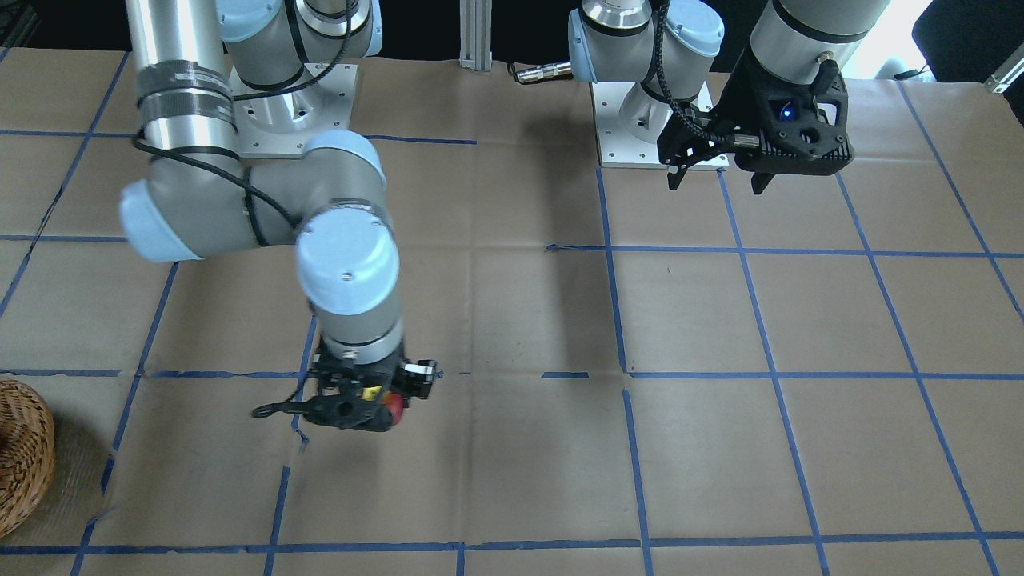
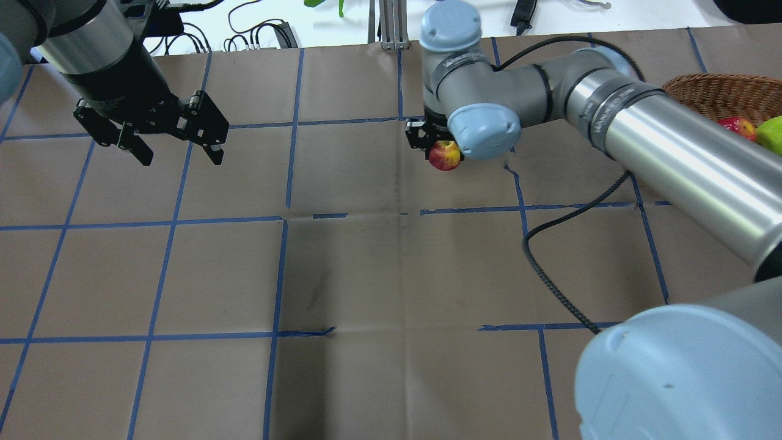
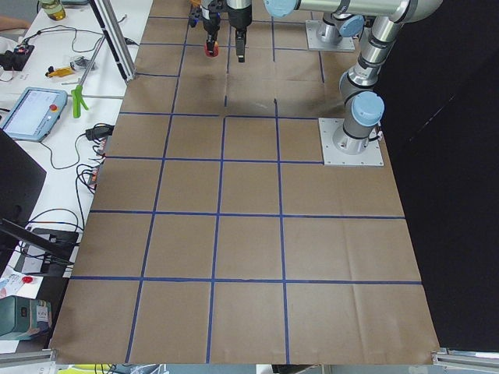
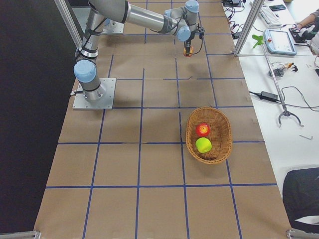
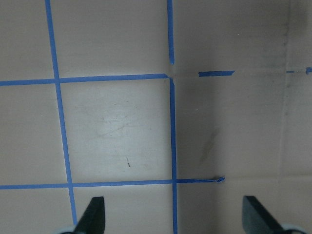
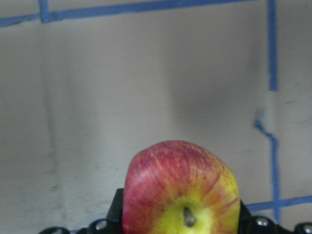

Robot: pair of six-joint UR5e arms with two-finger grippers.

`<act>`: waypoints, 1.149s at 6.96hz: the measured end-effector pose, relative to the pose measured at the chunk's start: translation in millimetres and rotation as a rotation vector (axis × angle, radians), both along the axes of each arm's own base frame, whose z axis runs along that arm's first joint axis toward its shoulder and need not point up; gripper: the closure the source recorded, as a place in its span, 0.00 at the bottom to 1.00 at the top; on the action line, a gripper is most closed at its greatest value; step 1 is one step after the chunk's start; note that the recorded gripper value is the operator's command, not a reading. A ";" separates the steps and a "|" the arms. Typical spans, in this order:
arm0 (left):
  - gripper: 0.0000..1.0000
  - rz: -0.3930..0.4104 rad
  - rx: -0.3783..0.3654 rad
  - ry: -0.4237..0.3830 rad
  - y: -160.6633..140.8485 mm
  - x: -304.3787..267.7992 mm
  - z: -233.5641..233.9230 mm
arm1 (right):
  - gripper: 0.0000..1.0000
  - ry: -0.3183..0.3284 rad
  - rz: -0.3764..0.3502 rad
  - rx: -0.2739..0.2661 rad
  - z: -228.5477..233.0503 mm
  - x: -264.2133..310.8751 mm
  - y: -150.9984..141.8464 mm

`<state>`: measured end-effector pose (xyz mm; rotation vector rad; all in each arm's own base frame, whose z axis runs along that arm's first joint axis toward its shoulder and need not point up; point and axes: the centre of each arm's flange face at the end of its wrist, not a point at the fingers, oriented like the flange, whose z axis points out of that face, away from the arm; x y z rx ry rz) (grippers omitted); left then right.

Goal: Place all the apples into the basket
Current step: 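Carry the red-yellow apple to the basket and open the right gripper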

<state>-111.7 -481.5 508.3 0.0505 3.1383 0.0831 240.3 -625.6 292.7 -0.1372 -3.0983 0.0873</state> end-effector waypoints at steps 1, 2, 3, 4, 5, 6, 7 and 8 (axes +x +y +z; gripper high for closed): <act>0.02 0.001 0.000 0.000 0.1 0.3 0.3 | 0.66 0.010 0.027 0.015 23.0 -75.0 -14.4; 0.02 0.001 0.000 0.000 0.2 0.6 0.3 | 0.67 0.016 0.058 0.033 36.9 -152.5 -24.8; 0.02 0.001 0.000 0.000 0.2 0.7 0.3 | 0.69 0.020 0.131 0.042 42.8 -231.5 -31.0; 0.02 0.002 -0.001 0.000 0.2 1.0 0.5 | 0.70 0.029 0.230 0.036 43.9 -295.6 -33.2; 0.02 0.003 -0.001 0.000 0.2 1.3 0.7 | 0.70 0.047 0.307 0.017 41.4 -345.9 -37.3; 0.02 0.003 -0.001 0.000 0.2 1.4 0.7 | 0.70 0.061 0.345 0.003 32.7 -384.2 -45.9; 0.02 0.003 -0.002 0.000 0.4 1.5 0.9 | 0.70 0.059 0.361 0.008 17.8 -417.6 -52.0; 0.02 0.003 -0.002 0.000 0.5 1.5 1.0 | 0.70 0.038 0.363 0.016 1.4 -445.9 -52.1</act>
